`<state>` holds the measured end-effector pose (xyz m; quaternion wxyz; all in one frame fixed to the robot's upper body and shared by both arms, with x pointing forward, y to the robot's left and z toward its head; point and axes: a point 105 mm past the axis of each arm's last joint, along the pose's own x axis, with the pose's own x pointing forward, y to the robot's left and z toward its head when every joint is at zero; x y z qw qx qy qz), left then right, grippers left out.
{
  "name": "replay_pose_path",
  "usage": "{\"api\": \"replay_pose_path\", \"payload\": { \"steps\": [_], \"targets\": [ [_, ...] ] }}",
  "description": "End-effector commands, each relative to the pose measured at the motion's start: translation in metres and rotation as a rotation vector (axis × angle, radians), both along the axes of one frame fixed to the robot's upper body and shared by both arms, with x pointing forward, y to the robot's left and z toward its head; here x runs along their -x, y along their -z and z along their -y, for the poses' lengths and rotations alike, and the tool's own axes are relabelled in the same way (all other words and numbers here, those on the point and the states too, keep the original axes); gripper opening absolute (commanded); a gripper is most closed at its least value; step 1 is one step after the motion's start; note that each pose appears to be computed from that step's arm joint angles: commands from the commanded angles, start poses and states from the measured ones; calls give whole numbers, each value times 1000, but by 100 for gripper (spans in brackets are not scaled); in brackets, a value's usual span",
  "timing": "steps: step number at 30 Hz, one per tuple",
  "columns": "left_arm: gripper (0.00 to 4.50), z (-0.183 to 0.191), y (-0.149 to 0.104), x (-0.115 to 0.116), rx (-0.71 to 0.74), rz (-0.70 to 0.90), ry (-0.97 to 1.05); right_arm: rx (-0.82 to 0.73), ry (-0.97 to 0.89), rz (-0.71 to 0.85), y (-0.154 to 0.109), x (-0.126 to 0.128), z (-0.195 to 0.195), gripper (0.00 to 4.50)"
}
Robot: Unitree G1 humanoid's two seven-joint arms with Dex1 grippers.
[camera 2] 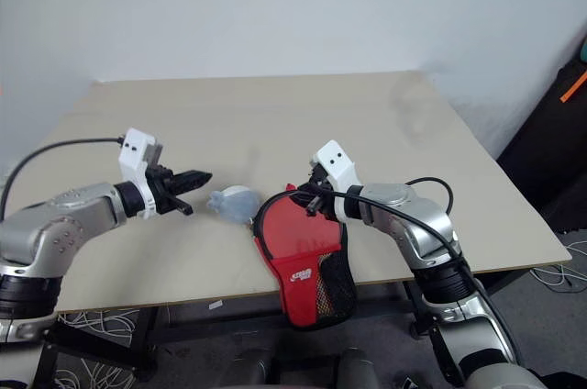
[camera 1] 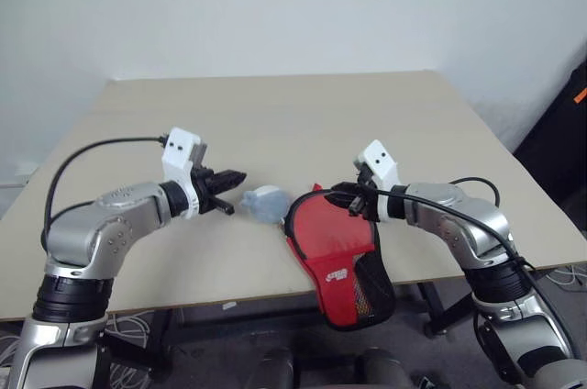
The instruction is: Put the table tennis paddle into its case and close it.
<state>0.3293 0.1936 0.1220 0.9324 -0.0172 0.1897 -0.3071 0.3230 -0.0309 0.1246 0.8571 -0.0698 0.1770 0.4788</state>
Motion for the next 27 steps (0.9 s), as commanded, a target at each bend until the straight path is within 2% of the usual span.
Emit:
{"api": "replay_pose_path", "payload": {
  "steps": [1, 10, 16, 19, 24, 27],
  "targets": [
    [0, 4, 3, -2, 25, 38, 29, 15, 11, 24, 4, -4, -8, 21],
    [0, 5, 29, -11, 130, -13, 0, 54, 9, -23, 37, -5, -18, 21],
    [0, 12, 22, -10, 279, -35, 18, 88, 15, -45, 53, -4, -17, 21],
    [88, 9, 12, -9, 327, -28, 21, 90, 17, -50, 56, -3, -17, 16],
    [266, -11, -13, -11, 386, 12, -4, 92, 13, -67, 61, 1, -19, 16],
    [369, -21, -16, -13, 377, 21, -32, 95, 8, -74, 64, 3, -20, 16]
  ]
}}
